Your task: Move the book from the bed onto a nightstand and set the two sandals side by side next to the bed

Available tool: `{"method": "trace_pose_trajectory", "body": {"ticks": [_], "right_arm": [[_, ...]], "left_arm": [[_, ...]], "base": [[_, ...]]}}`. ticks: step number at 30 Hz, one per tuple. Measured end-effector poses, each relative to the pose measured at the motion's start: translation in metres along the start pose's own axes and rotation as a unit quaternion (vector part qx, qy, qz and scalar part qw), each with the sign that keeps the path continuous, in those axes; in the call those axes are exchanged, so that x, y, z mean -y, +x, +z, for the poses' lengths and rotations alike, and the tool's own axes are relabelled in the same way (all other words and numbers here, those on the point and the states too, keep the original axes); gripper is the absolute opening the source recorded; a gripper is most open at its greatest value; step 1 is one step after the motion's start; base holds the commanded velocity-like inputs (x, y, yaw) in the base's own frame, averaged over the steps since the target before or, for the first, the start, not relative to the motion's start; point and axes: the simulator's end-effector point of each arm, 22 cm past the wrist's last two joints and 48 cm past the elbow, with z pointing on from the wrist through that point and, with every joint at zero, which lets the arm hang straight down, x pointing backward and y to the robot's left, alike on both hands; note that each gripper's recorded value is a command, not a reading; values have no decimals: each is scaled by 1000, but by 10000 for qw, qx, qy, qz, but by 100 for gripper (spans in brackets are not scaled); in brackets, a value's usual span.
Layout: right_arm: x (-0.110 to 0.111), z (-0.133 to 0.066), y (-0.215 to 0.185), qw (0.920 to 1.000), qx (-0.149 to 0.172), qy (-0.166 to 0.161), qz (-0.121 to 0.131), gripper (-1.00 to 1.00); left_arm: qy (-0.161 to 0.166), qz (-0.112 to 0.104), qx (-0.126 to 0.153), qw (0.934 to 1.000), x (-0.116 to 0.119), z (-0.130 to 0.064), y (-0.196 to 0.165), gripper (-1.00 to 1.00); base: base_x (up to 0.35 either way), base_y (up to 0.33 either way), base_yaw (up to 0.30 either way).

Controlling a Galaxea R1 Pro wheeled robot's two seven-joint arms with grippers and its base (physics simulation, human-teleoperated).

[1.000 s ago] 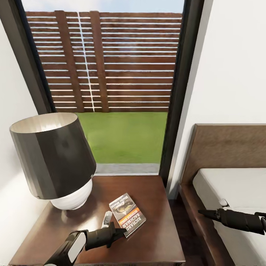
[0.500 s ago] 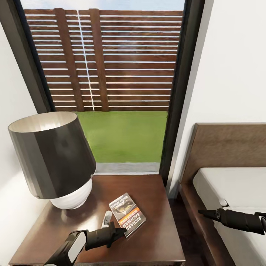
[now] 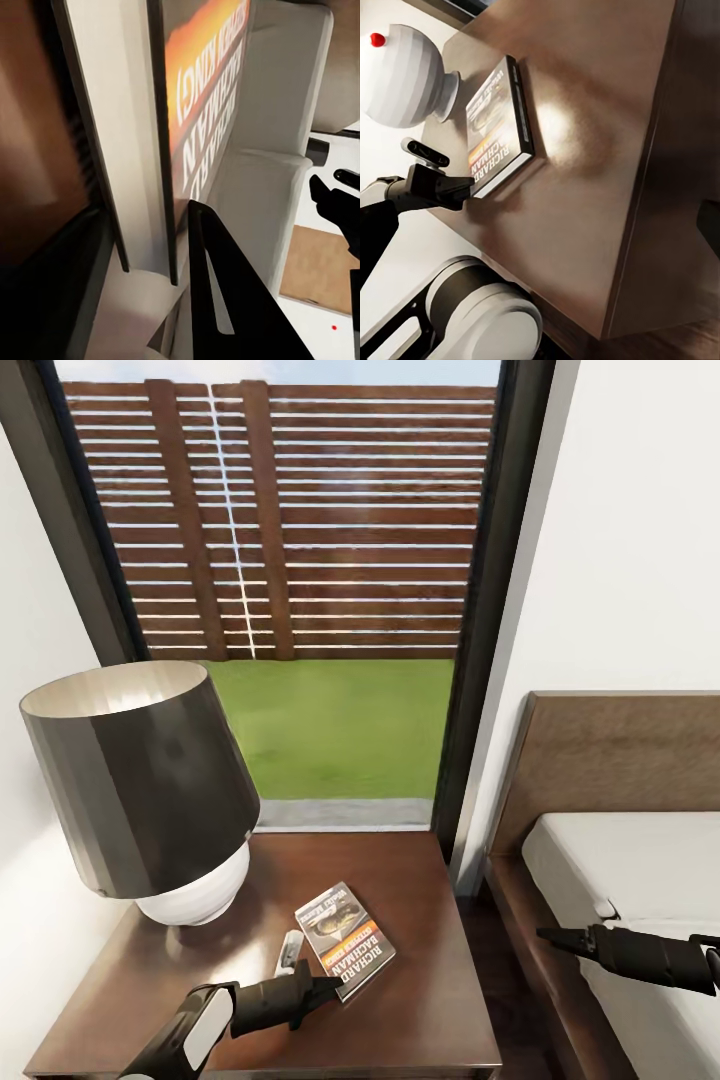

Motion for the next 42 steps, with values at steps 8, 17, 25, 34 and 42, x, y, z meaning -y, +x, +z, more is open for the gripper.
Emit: {"method": "trace_pose_trajectory", "body": {"ticks": [8,17,25,34,42], "right_arm": [[-4,-3,-2,10000,35,-12,-48,100],[-6,-4,-3,10000,46,-15,-65,100],[-6,-4,-3,10000,46,-15,-64,100],[-6,-4,-3,10000,46,-12,-64,100],[0,0,0,10000,0,4,0,100]], "left_arm": [[-1,122,3,9999,4,-1,0,-100],[-4,146,12,9999,5,-2,-1,-100],[-6,147,10,9999,5,-2,-1,-100],[-3,145,16,9999,5,-2,-1,-100],[-13,-3,13,10000,-1,-1,-1,-100]], "base": [[0,0,0],[0,0,0],[0,0,0],[0,0,0],[0,0,0]]}}
